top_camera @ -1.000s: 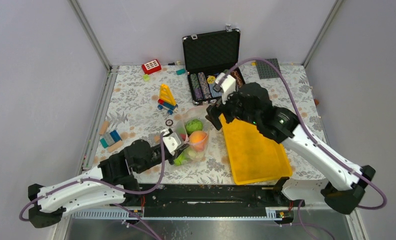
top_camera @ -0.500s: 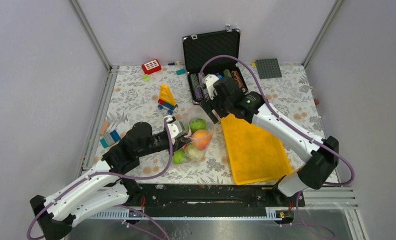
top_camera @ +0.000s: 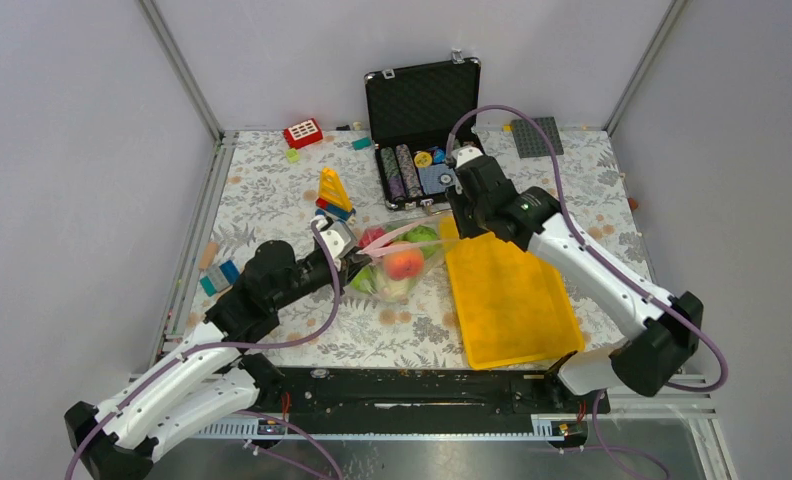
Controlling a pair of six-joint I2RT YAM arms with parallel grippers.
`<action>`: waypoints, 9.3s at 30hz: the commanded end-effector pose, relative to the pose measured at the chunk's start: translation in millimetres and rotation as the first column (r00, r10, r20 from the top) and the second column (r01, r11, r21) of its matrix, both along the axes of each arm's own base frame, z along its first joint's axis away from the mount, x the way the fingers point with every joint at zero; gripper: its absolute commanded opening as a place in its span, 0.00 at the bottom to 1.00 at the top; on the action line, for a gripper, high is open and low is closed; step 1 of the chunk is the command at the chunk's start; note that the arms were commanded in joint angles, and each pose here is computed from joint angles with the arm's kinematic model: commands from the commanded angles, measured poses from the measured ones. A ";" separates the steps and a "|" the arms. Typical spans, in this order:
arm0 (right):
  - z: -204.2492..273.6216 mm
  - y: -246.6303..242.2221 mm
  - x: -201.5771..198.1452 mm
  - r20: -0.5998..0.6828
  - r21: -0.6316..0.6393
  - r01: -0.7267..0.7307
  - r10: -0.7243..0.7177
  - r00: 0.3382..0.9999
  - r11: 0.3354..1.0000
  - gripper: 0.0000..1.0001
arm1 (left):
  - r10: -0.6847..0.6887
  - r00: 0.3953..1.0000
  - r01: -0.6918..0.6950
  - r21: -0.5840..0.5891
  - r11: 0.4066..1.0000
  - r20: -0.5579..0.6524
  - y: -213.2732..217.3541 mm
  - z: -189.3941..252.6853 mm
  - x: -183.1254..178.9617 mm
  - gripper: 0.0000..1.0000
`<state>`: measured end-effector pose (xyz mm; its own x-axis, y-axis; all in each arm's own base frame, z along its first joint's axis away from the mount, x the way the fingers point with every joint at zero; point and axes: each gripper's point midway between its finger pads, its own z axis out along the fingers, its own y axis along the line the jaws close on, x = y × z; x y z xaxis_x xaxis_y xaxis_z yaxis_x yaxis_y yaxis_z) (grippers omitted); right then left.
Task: Place the food in the zip-top bag and seal the zipper
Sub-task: Adjust the zipper food storage bag at the center of the board, then zip the zipper food storage bag at the center of the board.
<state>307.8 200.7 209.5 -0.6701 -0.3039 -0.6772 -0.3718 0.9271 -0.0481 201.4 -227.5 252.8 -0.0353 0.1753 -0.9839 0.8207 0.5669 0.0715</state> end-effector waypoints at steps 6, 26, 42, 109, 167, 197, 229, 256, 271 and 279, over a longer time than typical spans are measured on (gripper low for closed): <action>11.0 -62.0 -42.0 0.015 -0.085 0.038 -0.036 0.999 0.996 0.32 | -0.051 0.988 0.059 -0.053 0.997 0.143 -4.8 44.1 21.7 0.00; 128.4 53.0 -117.3 0.560 -0.104 -0.905 0.776 0.290 0.413 0.99 | -0.408 0.907 0.391 0.157 0.907 0.102 -34.2 33.1 -5.2 0.00; 115.6 137.1 -136.7 0.444 -0.113 -0.993 0.896 -0.016 0.038 1.00 | -0.367 0.928 0.355 0.150 0.923 0.061 -30.5 45.1 -2.4 0.00; 42.5 114.4 -91.6 0.220 -0.175 -0.918 0.923 0.315 0.355 0.00 | -0.272 0.961 0.267 0.105 0.958 0.041 -20.7 41.6 -0.4 0.22; 55.9 96.0 -78.9 0.350 -0.058 -0.761 0.727 0.591 0.646 0.00 | -0.314 0.949 0.302 -0.254 0.919 -0.009 -18.4 18.4 8.6 0.00; 80.2 105.9 -91.5 0.359 -0.011 -0.811 0.759 0.543 0.585 0.00 | -0.379 0.925 0.373 -0.249 0.894 0.026 -27.6 36.5 -1.6 0.71; 78.1 105.1 -108.5 0.386 -0.020 -0.864 0.801 0.457 0.503 0.56 | -0.448 0.894 0.440 -0.257 0.860 0.031 -37.5 44.2 -11.6 0.00; 116.5 168.7 -134.8 0.473 0.161 -0.953 0.828 0.302 0.256 0.48 | -0.410 0.912 0.402 -0.222 0.888 0.010 -35.1 42.3 -14.9 0.00; 94.9 171.1 -124.8 0.412 0.148 -0.937 0.842 0.349 0.316 0.24 | -0.392 0.919 0.390 -0.223 0.893 0.038 -30.4 46.4 -18.5 0.00; 93.1 166.0 -125.4 0.405 0.141 -0.932 0.839 0.363 0.335 0.14 | -0.344 0.938 0.341 -0.237 0.910 0.030 -26.5 42.6 -14.2 0.00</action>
